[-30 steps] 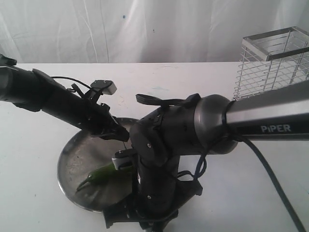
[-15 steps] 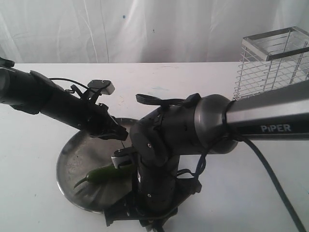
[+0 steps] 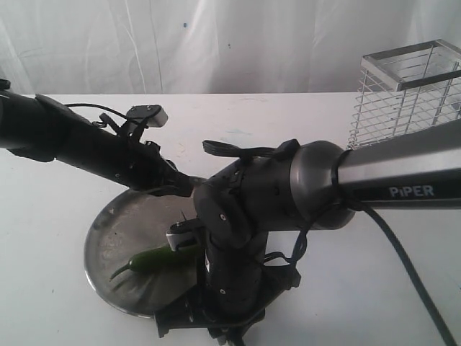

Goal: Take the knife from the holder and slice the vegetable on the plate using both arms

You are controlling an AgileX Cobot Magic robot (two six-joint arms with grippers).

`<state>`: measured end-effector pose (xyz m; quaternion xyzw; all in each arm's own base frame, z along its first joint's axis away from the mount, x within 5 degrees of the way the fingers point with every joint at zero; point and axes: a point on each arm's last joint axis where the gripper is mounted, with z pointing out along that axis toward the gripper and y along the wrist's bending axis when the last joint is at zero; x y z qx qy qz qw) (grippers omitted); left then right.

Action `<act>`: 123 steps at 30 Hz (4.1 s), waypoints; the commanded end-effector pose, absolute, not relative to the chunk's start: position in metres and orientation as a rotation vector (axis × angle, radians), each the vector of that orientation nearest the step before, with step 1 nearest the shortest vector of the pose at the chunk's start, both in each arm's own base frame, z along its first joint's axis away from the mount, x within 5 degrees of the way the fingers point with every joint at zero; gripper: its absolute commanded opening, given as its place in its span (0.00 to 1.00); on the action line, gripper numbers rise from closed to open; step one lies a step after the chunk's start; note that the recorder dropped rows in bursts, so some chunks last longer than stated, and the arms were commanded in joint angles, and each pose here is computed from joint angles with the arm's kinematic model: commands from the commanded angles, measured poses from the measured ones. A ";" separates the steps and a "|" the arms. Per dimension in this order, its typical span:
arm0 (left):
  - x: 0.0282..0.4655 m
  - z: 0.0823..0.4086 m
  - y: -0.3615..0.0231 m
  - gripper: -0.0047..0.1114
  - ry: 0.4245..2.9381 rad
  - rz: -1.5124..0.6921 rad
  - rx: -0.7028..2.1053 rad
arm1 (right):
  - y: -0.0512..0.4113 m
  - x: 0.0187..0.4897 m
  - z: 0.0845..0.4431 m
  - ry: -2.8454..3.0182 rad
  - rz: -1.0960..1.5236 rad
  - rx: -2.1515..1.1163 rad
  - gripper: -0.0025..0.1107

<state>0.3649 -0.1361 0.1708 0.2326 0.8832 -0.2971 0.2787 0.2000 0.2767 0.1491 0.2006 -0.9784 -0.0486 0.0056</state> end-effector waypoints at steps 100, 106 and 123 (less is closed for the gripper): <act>0.284 0.179 -0.150 0.50 2.094 -0.879 1.430 | 0.255 0.215 0.166 -2.845 0.087 0.832 0.02; 0.279 0.168 -0.152 0.58 2.021 -0.880 1.434 | 0.257 0.217 0.165 -2.872 0.063 0.840 0.02; 0.276 0.129 -0.170 0.43 2.075 -0.488 1.547 | 0.258 0.218 0.165 -2.889 0.048 0.844 0.02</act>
